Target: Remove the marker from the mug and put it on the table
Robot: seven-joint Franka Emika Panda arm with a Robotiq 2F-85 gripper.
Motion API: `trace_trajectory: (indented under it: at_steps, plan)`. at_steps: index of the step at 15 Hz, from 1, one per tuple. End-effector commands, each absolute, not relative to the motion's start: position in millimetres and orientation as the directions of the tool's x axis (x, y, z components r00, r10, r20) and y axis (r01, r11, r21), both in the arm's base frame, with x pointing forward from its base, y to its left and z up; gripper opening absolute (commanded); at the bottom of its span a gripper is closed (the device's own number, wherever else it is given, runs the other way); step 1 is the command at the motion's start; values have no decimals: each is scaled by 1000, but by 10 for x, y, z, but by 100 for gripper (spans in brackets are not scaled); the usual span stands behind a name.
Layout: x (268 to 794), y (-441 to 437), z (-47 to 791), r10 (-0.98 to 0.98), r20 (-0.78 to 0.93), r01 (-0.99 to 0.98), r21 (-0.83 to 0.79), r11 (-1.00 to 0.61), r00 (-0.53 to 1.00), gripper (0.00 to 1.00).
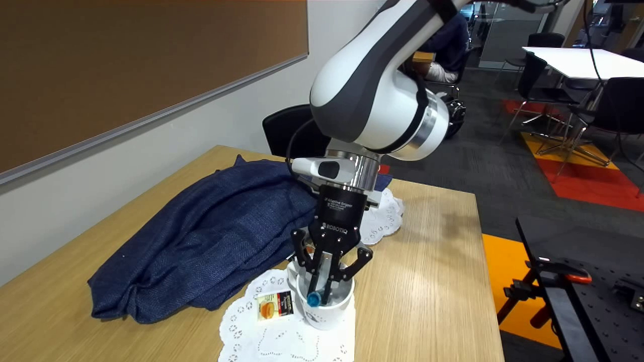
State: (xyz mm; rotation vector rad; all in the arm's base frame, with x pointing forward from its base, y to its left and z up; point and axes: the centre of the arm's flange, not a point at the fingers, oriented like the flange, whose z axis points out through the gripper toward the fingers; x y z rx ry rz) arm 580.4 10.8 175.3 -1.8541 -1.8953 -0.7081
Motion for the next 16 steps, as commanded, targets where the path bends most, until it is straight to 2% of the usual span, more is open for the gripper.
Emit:
trace_trajectory:
  at_steps: [1,10,16]
  plan:
    - [5628,51,2088,798,600,992,124,-25,-55,5]
    - [4887,-243,2975,745,666,986,133,-101,-14,5]
    - [4398,-609,3310,711,696,953,135,-273,105,5]
